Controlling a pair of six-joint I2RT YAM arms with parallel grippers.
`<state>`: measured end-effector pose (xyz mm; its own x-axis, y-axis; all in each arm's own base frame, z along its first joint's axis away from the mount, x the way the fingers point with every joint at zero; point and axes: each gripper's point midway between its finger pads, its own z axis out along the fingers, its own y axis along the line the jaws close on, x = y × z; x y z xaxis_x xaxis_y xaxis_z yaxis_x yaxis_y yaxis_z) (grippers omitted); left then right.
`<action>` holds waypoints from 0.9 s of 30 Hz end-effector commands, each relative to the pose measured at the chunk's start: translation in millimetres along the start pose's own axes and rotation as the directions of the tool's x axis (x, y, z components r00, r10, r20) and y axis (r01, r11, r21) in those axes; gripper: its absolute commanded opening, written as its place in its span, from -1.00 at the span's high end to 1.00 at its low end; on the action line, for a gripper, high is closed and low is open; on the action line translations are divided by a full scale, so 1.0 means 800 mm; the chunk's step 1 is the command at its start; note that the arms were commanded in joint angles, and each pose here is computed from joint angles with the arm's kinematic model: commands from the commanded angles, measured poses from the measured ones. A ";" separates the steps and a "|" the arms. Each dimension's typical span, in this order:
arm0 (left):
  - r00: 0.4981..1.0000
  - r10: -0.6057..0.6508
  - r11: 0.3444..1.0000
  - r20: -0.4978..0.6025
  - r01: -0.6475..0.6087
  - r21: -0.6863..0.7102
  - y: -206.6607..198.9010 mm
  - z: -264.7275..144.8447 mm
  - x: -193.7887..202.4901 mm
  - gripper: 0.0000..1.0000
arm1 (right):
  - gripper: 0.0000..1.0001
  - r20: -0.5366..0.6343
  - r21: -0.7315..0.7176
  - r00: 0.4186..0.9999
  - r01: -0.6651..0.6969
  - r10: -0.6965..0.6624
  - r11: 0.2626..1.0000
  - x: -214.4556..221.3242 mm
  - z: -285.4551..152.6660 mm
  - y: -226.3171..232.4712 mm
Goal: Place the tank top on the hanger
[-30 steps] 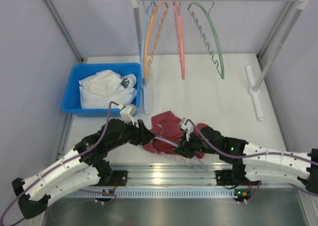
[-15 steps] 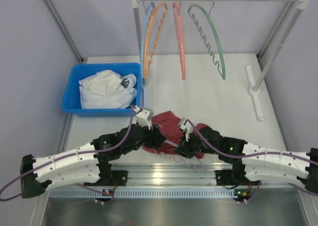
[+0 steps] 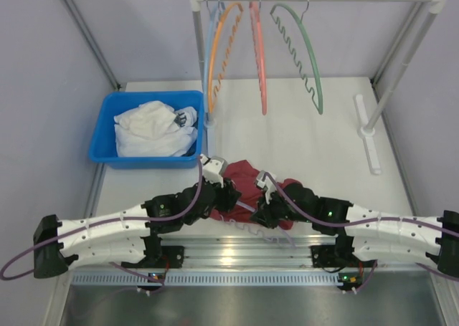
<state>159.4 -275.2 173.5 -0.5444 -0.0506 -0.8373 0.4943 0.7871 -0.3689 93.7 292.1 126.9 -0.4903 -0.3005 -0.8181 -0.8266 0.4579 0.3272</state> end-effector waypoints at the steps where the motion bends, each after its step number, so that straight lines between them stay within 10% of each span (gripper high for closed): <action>1: 0.996 -0.016 1.000 0.087 0.015 0.016 -0.007 0.004 -0.020 0.20 | 1.00 0.082 -0.054 0.997 0.015 -0.011 0.998 -0.034 0.003 0.022; 11: 0.996 0.004 1.000 0.085 -0.004 0.005 -0.007 0.004 -0.015 1.00 | 1.00 0.082 -0.007 0.996 -0.016 0.017 1.000 -0.038 -0.001 0.013; 27: 0.995 0.030 0.999 0.091 -0.028 -0.017 0.005 -0.003 -0.014 1.00 | -0.07 0.142 0.300 0.977 -0.194 0.157 0.934 -0.050 -0.061 -0.043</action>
<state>164.2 -272.5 178.6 -0.4717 -0.0395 -0.8809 0.5161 0.7977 -0.3122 116.7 262.8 143.3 -0.5725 -0.2003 -0.7951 -0.6761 0.6639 0.3196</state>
